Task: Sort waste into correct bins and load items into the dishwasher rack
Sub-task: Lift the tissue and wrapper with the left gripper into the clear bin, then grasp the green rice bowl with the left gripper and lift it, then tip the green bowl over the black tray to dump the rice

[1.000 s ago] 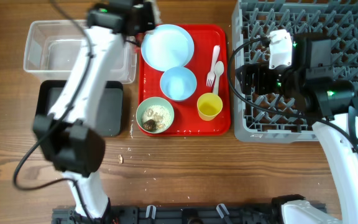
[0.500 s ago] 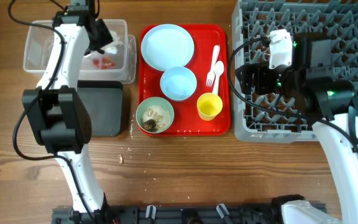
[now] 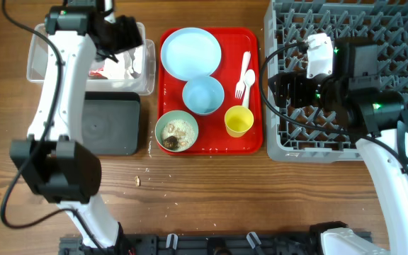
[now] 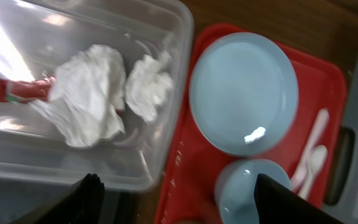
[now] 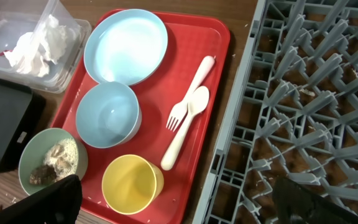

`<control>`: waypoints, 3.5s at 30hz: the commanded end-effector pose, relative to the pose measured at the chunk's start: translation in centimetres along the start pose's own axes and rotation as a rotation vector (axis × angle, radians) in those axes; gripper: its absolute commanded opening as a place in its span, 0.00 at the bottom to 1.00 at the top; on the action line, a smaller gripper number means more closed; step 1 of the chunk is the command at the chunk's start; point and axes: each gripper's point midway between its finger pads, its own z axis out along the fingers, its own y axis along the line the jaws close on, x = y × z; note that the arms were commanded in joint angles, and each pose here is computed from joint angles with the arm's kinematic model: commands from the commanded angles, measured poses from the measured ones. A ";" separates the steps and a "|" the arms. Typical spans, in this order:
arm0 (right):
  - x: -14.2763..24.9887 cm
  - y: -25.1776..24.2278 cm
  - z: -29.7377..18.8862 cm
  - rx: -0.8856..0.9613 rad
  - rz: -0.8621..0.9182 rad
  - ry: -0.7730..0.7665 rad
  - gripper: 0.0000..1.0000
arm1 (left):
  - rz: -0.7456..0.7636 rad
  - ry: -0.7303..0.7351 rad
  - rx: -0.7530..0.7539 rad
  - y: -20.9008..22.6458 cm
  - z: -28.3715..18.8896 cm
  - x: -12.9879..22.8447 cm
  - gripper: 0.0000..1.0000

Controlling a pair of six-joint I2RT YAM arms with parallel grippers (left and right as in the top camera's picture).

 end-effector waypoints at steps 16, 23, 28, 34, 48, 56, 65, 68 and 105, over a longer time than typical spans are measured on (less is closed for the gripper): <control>-0.7 0.5 -0.1 -0.020 0.005 -0.012 1.00 | 0.230 0.481 -0.049 -9.2 8.7 23.6 0.54; -0.7 0.5 -0.1 -0.020 0.006 -0.011 1.00 | 0.269 0.439 -0.120 -7.4 11.0 25.1 0.38; -0.7 0.5 -0.1 -0.020 0.005 -0.012 0.99 | 0.254 0.446 -0.137 -6.8 11.2 25.7 0.18; -0.7 0.5 -0.1 -0.020 0.005 -0.012 1.00 | 0.242 0.474 -0.102 -7.4 10.6 25.9 0.04; -1.5 0.5 -0.1 -0.020 -0.004 -0.047 1.00 | 0.062 0.401 0.103 -5.1 -0.3 15.6 0.04; -1.7 0.5 -0.1 -0.020 -0.005 -0.052 1.00 | 0.034 0.414 0.576 1.0 -1.0 13.7 0.04; -1.7 0.5 -0.1 -0.020 -0.005 -0.053 1.00 | -0.230 0.178 0.846 8.7 -1.1 11.2 0.04; -1.7 0.5 -0.1 -0.020 -0.005 -0.053 0.99 | -0.284 0.092 0.909 10.3 -2.0 10.0 0.04; -1.4 0.5 -0.1 -0.020 -0.005 -0.042 1.00 | -0.633 0.262 0.896 10.0 -2.8 10.1 0.04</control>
